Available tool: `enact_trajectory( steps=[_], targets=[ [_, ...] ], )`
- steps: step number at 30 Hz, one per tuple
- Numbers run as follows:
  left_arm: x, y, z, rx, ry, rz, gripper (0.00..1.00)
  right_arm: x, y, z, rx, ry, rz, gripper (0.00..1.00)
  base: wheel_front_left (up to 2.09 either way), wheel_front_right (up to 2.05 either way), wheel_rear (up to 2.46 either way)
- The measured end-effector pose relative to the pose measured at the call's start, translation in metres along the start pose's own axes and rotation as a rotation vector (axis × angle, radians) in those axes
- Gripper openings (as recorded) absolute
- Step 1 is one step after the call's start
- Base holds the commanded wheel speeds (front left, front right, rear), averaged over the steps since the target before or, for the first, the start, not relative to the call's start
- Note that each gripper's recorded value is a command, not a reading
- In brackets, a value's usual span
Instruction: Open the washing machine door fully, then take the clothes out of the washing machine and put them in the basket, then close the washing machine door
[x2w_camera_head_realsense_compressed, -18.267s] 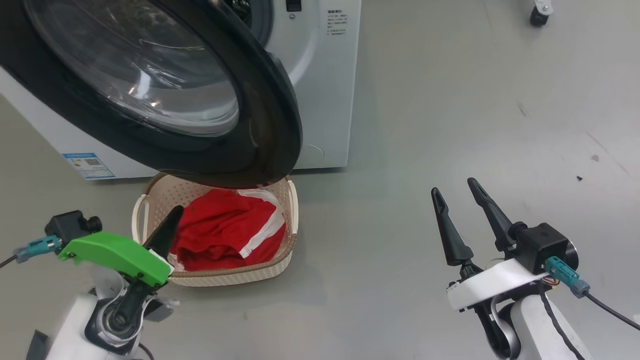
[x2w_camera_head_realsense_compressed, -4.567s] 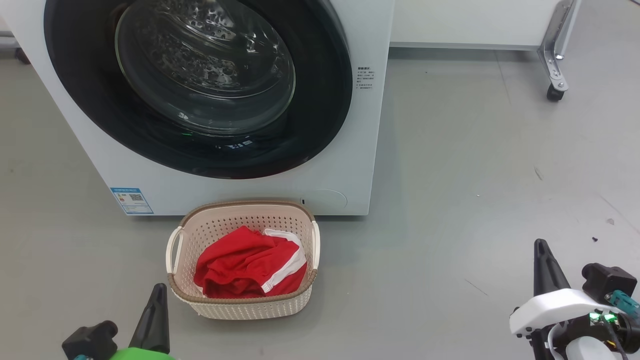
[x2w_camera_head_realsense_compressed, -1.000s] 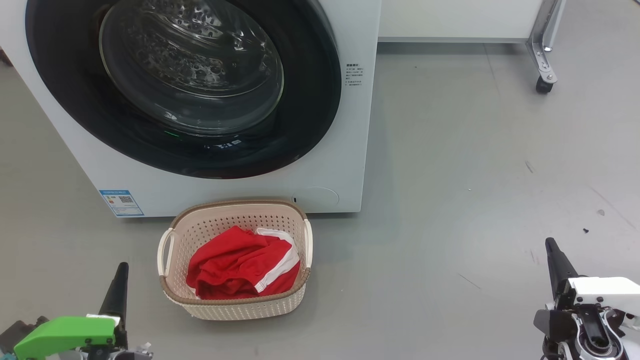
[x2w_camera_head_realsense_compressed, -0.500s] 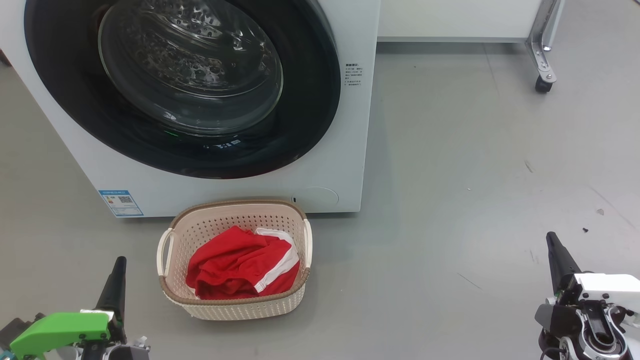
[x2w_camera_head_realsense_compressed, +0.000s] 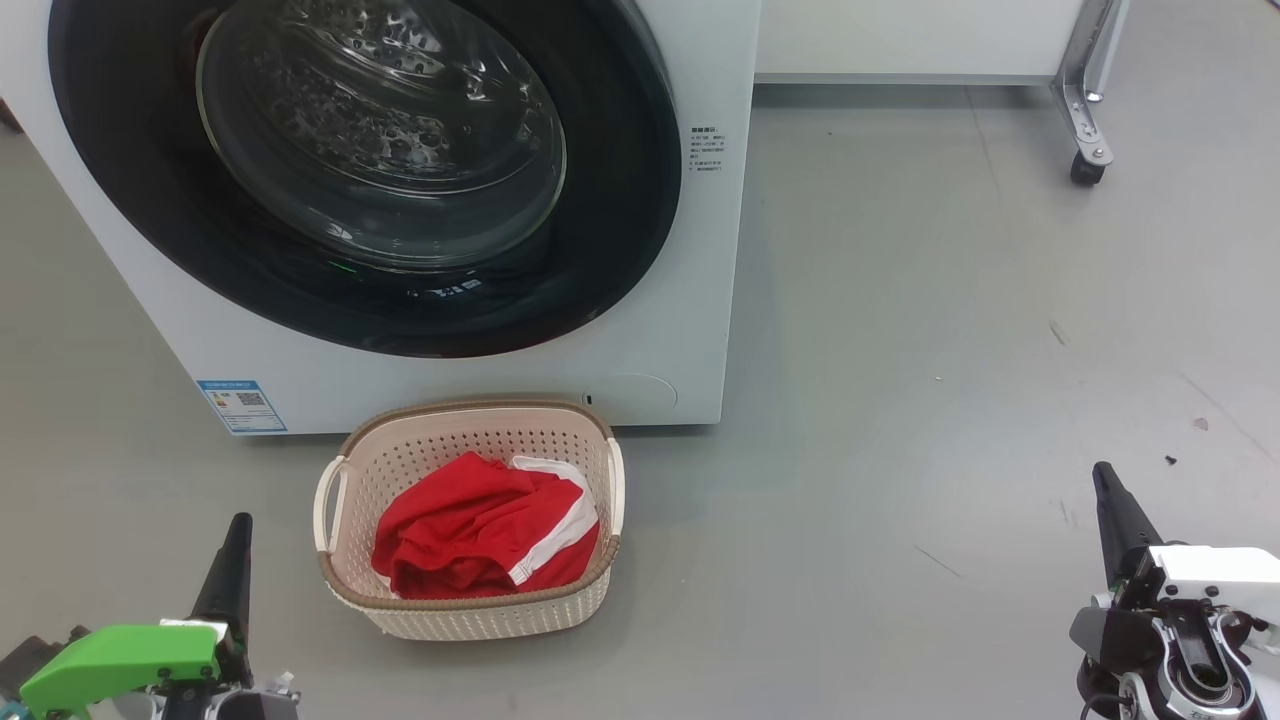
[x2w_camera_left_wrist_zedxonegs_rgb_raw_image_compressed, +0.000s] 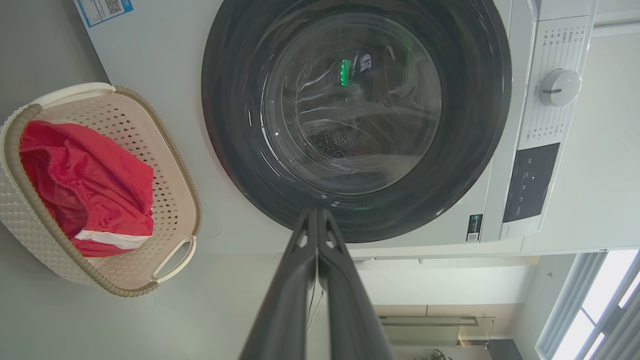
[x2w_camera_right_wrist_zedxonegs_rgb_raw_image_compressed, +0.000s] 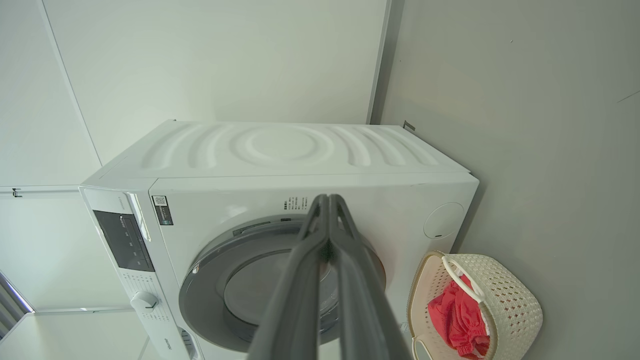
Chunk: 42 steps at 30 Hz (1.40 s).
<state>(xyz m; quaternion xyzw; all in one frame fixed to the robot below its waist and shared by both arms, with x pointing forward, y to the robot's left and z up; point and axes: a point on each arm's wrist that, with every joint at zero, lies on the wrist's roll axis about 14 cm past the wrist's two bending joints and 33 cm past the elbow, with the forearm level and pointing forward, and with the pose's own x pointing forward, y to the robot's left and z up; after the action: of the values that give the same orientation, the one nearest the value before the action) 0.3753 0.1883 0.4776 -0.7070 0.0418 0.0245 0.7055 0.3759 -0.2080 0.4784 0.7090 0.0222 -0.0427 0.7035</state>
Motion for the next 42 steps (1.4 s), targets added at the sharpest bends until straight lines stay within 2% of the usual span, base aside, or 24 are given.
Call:
enact_trajectory(
  steps=[42],
  targets=[
    [0.0, 0.0, 0.0003, 0.0, -0.001, 0.0, 0.0, 0.0003, 0.0016, -0.0007, -0.001, 0.002, 0.005, 0.0, 0.0, 0.0, 0.0]
  ],
)
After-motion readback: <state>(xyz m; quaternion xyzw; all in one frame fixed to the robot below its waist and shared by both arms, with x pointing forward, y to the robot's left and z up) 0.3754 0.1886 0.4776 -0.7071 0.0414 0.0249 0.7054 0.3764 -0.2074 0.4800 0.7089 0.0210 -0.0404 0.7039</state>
